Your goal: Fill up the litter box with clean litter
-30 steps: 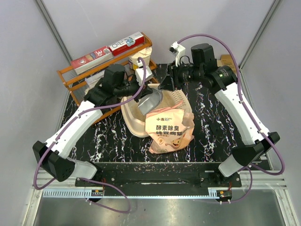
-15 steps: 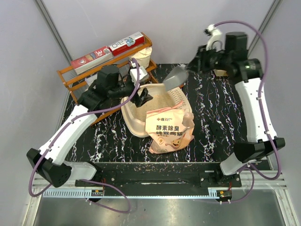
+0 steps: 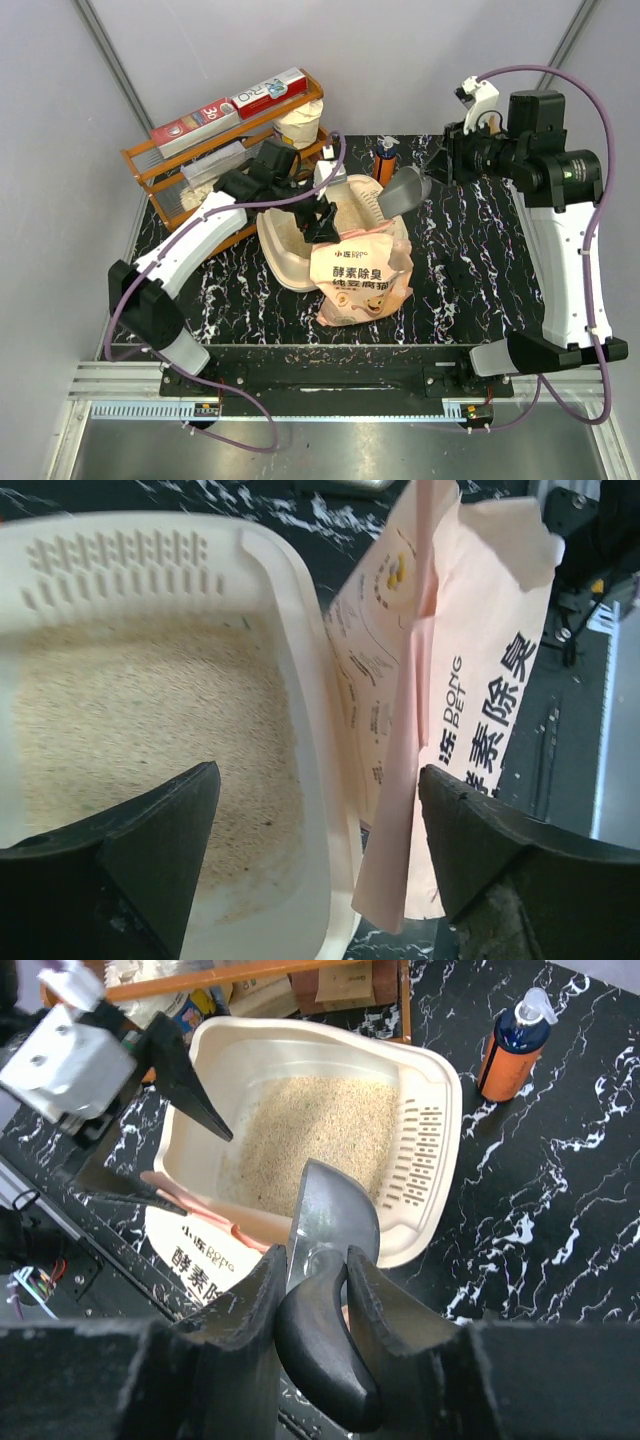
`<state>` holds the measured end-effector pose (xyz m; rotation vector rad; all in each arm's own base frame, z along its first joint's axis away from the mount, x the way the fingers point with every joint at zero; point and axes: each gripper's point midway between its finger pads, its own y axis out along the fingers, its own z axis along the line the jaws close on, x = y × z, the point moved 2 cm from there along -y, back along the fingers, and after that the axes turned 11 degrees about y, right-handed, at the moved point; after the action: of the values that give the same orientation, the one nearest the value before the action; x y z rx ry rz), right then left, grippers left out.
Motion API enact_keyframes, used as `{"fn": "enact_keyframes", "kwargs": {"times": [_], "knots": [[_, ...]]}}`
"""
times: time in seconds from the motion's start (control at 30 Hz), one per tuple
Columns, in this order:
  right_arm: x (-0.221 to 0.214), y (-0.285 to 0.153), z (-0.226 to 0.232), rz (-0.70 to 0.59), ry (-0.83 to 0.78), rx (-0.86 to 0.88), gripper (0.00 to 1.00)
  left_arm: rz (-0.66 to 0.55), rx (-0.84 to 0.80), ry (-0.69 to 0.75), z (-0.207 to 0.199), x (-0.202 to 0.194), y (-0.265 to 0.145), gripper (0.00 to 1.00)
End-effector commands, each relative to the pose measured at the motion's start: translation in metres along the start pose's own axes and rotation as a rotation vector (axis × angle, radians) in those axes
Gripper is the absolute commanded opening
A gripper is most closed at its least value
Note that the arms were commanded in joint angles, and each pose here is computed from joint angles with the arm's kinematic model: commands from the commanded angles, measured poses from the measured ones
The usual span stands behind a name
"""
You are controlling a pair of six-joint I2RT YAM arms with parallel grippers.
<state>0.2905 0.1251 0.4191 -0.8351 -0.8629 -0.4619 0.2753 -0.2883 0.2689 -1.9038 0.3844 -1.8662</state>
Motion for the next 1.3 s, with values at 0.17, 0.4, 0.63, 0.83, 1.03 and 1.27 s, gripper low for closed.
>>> {"fn": "enact_keyframes", "kwargs": {"times": [0.17, 0.4, 0.63, 0.83, 1.03, 1.27], "knots": [[-0.024, -0.028, 0.012, 0.08, -0.033, 0.005, 0.0, -0.057, -0.307, 0.004, -0.035, 0.016, 0.008, 0.66], [-0.01, -0.043, -0.001, 0.003, -0.063, -0.131, 0.0, -0.048, -0.391, -0.004, -0.057, 0.016, 0.011, 0.58], [-0.003, -0.042, -0.002, -0.013, -0.044, -0.145, 0.0, 0.001, -0.244, 0.021, -0.029, 0.013, 0.021, 0.71], [-0.028, -0.04, 0.01, 0.088, 0.002, -0.055, 0.0, 0.049, -0.233, -0.001, -0.019, 0.008, 0.034, 0.6], [-0.045, -0.039, 0.014, 0.159, 0.036, -0.014, 0.0, 0.052, -0.269, 0.015, -0.022, 0.012, 0.038, 0.37], [-0.057, -0.034, 0.01, 0.206, 0.071, -0.029, 0.0, 0.055, -0.314, 0.037, -0.039, 0.018, 0.025, 0.0]]}}
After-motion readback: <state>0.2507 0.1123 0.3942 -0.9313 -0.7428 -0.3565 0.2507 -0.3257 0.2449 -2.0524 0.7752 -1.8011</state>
